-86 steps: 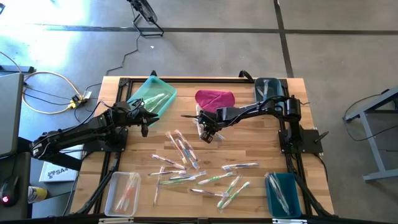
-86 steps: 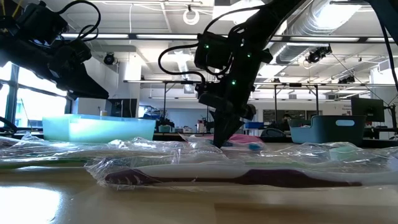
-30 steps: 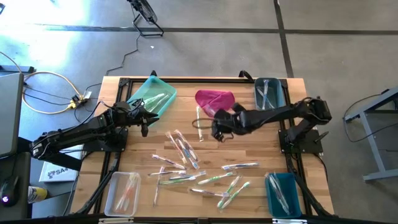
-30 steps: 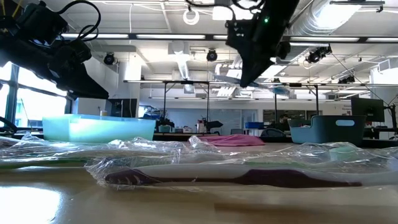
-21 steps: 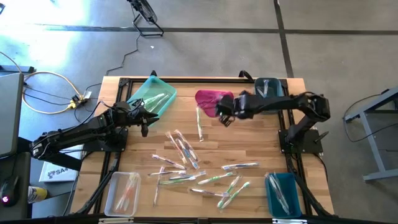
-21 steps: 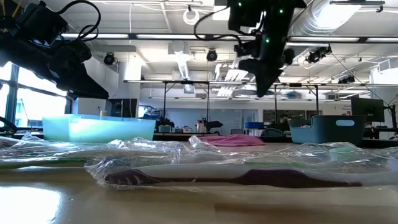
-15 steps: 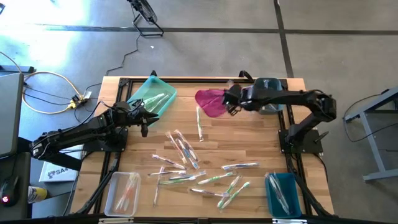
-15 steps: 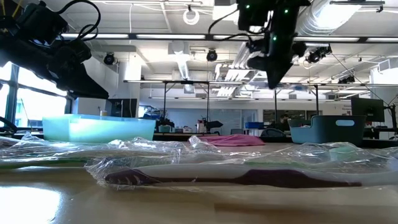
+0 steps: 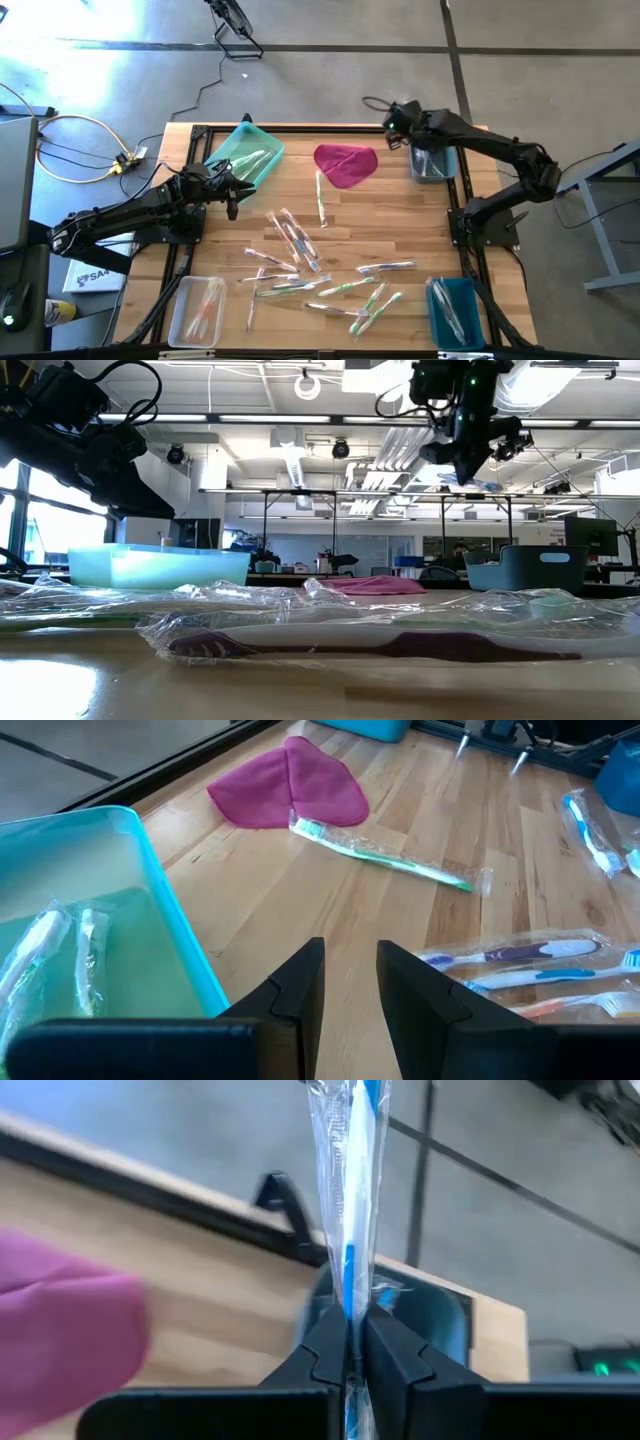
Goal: Pick & Place Toothbrushes
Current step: Put the blue toothbrush to the light blue bin
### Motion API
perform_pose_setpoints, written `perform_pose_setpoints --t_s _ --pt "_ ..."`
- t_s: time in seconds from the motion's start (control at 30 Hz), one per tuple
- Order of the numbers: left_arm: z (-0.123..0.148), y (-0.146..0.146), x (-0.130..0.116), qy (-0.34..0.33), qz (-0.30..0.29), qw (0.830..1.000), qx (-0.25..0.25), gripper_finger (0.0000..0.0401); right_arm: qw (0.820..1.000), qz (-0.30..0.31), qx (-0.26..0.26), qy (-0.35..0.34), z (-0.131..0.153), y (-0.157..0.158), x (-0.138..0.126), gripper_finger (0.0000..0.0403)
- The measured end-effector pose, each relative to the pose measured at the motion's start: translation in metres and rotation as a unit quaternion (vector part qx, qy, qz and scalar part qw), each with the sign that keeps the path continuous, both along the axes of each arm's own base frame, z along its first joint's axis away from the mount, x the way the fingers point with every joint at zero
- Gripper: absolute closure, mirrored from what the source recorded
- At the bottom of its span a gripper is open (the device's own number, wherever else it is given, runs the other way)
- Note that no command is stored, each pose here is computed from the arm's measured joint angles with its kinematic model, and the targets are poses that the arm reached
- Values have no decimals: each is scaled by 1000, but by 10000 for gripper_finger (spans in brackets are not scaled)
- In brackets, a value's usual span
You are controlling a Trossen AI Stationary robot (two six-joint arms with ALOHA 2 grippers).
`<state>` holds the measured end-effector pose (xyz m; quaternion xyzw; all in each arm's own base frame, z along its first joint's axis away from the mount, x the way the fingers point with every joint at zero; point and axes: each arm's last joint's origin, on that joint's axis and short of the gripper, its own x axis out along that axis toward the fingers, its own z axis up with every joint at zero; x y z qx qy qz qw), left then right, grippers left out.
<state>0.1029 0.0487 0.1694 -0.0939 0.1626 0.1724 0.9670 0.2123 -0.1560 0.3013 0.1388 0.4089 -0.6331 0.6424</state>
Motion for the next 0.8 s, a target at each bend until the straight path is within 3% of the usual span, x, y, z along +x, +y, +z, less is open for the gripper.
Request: perform_pose_setpoints --t_s 0.3,0.53,0.8 --pt "0 0 0 0 2 1000 0 308 997 -72 12 9 -52 -21 -24 392" --pt "0 0 0 0 2 1000 0 308 994 -104 -12 -30 -95 -32 -37 392" --pt "0 0 0 0 1 1000 0 308 992 -114 7 -53 -115 -31 -46 391"
